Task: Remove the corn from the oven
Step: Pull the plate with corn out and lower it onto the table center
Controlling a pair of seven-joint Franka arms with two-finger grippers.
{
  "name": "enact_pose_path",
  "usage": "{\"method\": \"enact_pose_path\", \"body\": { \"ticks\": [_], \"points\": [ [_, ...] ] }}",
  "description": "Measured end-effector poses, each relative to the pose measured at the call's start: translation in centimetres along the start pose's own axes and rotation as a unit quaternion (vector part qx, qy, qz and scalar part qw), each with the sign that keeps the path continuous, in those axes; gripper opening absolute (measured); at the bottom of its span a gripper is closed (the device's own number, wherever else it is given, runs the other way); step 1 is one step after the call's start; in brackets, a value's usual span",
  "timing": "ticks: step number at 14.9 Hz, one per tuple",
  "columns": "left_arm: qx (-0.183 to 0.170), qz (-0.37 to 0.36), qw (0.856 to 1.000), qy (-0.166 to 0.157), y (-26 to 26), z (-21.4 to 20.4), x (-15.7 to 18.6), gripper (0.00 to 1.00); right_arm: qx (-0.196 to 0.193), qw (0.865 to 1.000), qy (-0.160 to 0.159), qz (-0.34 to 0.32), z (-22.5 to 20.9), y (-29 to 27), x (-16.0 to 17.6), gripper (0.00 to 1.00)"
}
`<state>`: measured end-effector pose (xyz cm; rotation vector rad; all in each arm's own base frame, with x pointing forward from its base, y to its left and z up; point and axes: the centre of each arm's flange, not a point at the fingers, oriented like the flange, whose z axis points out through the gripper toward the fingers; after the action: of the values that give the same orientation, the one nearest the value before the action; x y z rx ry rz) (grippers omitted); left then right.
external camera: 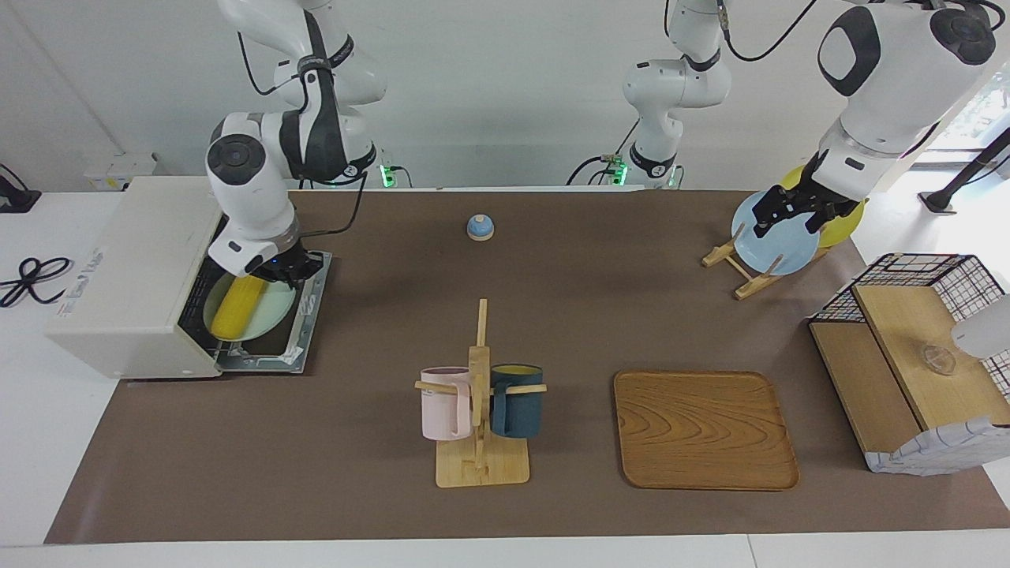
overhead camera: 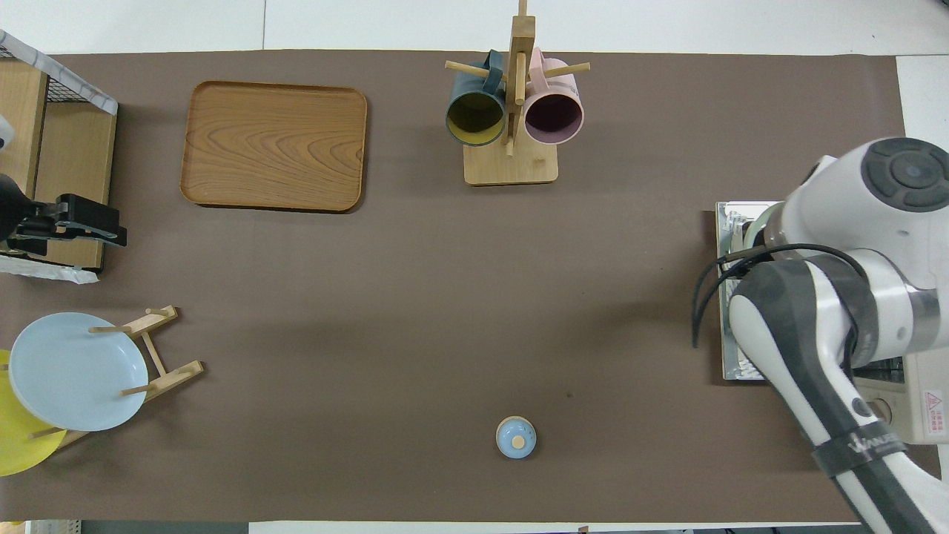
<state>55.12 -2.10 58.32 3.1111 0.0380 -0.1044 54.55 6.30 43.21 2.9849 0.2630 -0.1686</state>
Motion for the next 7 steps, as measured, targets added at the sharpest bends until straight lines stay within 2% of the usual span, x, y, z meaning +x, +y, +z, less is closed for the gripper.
{"method": "enact_pose_path", "body": {
  "ticks": [3,7],
  "points": [
    [0.000,0.000,1.000,0.000,0.0,0.0,0.0,1.00,-0.004,0.999,0.027,0.025,-3.3,-12.1,1.4,0.03],
    [0.000,0.000,1.000,0.000,0.0,0.0,0.0,1.00,-0.004,0.997,0.049,0.065,-2.5,-28.9,1.7,0.03]
  ]
}}
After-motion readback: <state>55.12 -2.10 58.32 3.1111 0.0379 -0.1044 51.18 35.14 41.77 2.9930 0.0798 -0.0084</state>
